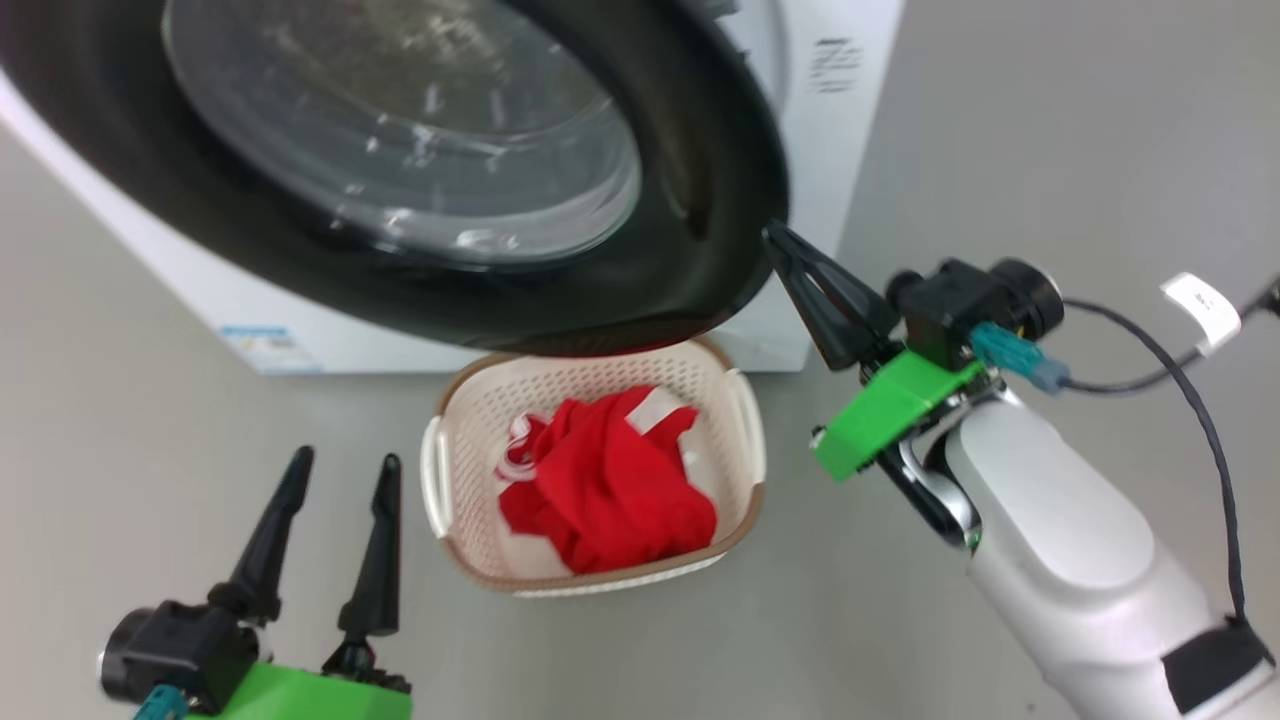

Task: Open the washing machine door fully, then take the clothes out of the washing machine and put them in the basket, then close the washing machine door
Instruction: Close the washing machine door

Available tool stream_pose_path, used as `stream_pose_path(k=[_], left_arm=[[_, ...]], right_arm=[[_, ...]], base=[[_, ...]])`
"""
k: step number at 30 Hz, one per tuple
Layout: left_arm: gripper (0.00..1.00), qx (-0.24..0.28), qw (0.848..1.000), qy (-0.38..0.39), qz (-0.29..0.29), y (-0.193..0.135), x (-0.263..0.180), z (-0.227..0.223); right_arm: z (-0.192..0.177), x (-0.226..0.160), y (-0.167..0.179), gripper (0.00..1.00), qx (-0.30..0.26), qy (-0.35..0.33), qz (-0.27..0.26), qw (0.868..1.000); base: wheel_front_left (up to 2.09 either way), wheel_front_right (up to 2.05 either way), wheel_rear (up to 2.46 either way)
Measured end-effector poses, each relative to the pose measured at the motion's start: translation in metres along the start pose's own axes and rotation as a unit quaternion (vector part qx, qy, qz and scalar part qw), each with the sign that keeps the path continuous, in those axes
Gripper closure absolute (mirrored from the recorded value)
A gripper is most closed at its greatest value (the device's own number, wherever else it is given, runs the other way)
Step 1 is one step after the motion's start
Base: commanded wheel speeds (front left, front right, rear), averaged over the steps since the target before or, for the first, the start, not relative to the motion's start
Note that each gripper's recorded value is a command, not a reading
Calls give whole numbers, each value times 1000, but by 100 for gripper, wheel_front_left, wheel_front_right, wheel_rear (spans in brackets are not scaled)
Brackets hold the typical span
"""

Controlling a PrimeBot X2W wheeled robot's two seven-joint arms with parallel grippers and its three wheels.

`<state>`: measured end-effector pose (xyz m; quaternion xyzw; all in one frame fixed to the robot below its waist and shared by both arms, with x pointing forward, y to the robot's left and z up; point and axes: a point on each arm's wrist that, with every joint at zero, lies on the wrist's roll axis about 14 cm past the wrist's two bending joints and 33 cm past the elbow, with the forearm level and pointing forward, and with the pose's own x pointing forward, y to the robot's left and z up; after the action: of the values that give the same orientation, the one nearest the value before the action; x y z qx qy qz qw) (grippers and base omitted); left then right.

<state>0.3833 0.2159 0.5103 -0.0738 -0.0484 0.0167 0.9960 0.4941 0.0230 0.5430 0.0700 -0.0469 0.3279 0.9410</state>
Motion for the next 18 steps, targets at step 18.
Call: stream_pose_path(k=[18], left_arm=[[0, 13, 998, 42, 45, 29, 0, -25]], right_arm=[[-34, 77, -9, 100, 19, 11, 28, 999]], base=[[0, 0, 0]])
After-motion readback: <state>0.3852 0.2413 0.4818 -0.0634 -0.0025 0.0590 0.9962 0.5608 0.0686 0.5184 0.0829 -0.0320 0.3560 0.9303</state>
